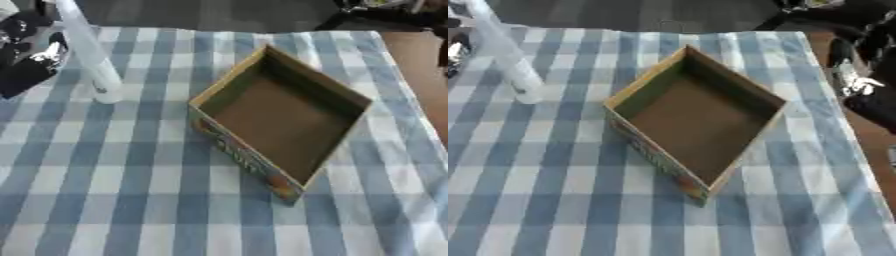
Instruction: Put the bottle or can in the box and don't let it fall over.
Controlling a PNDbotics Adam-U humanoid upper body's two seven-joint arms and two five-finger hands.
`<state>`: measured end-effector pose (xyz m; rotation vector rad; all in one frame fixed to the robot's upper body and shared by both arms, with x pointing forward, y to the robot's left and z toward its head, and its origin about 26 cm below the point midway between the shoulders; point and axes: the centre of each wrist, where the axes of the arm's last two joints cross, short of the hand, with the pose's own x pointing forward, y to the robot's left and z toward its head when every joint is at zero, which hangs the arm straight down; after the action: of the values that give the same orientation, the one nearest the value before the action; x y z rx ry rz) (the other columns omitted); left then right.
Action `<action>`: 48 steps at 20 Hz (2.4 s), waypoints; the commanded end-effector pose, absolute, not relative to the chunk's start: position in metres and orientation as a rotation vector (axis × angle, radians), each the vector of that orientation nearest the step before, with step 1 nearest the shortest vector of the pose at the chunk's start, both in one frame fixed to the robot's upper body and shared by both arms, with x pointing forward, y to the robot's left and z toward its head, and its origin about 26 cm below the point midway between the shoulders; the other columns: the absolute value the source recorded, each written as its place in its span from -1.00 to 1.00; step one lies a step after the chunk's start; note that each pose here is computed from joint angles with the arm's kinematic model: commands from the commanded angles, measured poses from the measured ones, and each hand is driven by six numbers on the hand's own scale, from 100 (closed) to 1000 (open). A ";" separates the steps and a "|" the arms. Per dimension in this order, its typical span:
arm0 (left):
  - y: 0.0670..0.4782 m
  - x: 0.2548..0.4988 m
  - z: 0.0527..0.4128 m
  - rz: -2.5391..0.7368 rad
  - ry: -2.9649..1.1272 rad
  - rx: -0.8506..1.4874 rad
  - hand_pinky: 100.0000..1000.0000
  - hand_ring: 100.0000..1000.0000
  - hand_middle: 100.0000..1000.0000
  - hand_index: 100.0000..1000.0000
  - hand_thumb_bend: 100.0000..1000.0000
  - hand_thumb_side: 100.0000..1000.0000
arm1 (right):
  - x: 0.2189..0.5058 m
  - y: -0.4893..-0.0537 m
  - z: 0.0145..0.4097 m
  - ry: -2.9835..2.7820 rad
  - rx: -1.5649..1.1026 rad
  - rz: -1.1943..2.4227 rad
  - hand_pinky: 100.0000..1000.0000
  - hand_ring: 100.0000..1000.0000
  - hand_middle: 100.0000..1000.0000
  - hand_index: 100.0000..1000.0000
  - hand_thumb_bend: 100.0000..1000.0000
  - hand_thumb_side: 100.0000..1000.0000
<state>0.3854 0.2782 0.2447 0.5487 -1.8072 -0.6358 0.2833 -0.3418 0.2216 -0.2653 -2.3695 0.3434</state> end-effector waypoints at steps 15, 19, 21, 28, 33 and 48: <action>0.299 0.405 0.267 -0.619 -1.781 0.686 1.00 1.00 1.00 0.71 -1.00 -0.10 | 0.275 -0.351 0.229 -2.407 -0.370 0.154 0.84 0.84 1.00 0.67 -1.00 -0.56; 0.301 0.410 0.267 -0.653 -1.762 0.648 1.00 1.00 1.00 0.72 -1.00 0.04 | 0.275 -0.352 0.229 -2.404 -0.367 0.140 0.84 0.83 1.00 0.67 -1.00 -0.54; 0.302 0.412 0.267 -0.660 -1.752 0.636 1.00 1.00 1.00 0.72 -1.00 0.05 | 0.275 -0.352 0.230 -2.403 -0.366 0.134 0.84 0.83 1.00 0.67 -1.00 -0.54; 0.304 0.417 0.270 -0.667 -1.747 0.620 1.00 1.00 1.00 0.72 -1.00 0.12 | 0.275 -0.354 0.233 -2.416 -0.364 0.105 0.84 0.83 1.00 0.67 -1.00 -0.51; 0.303 0.420 0.277 -0.678 -1.756 0.621 1.00 1.00 1.00 0.73 -1.00 0.08 | 0.275 -0.355 0.235 -2.421 -0.357 0.082 0.84 0.83 1.00 0.67 -1.00 -0.50; 0.306 0.422 0.289 -0.673 -1.760 0.699 1.00 1.00 1.00 0.74 -1.00 0.00 | 0.275 -0.354 0.236 -2.427 -0.340 0.092 0.85 0.82 1.00 0.67 -1.00 -0.48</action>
<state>0.4259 0.2963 0.2699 0.6355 -1.7354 -0.6800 0.2788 -0.3549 0.2238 -0.3341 -2.3883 0.0614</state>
